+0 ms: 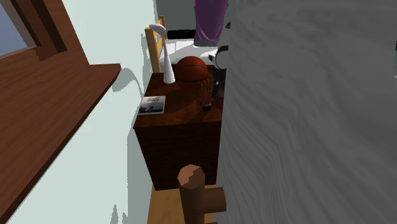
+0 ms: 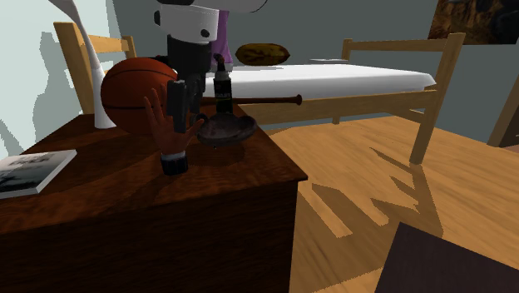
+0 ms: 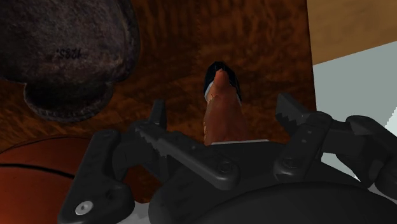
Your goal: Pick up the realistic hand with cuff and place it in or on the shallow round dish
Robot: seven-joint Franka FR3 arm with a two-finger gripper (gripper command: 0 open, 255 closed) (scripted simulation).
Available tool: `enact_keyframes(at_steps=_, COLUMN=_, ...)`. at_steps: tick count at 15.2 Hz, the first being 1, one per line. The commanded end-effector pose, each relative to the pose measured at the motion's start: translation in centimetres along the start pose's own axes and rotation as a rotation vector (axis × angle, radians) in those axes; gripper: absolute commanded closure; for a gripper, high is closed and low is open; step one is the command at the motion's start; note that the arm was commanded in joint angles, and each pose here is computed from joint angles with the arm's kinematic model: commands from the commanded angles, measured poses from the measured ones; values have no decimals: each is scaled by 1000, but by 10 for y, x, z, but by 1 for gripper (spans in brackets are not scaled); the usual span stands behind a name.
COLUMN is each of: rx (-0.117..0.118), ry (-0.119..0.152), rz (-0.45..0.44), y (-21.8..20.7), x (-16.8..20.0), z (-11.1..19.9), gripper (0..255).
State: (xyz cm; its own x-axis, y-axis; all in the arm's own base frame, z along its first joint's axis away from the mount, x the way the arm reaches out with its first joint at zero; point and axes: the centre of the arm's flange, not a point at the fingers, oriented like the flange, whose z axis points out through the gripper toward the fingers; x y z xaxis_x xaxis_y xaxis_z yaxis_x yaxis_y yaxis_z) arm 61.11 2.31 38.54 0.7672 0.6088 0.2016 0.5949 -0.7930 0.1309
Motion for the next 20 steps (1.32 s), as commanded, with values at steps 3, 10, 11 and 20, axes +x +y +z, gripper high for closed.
enact_keyframes(at_steps=3, rx=0, ry=0, rz=0, y=0, x=0, z=0, gripper=255)
enact_keyframes(at_steps=10, rx=0, ry=0, rz=0, y=0, x=0, z=0, gripper=255)
enact_keyframes(at_steps=11, rx=0, ry=0, rz=0, y=1, x=1, z=-5, gripper=255)
enact_keyframes(at_steps=20, rx=0, ry=0, rz=0, y=7, x=11, z=-51, gripper=255)
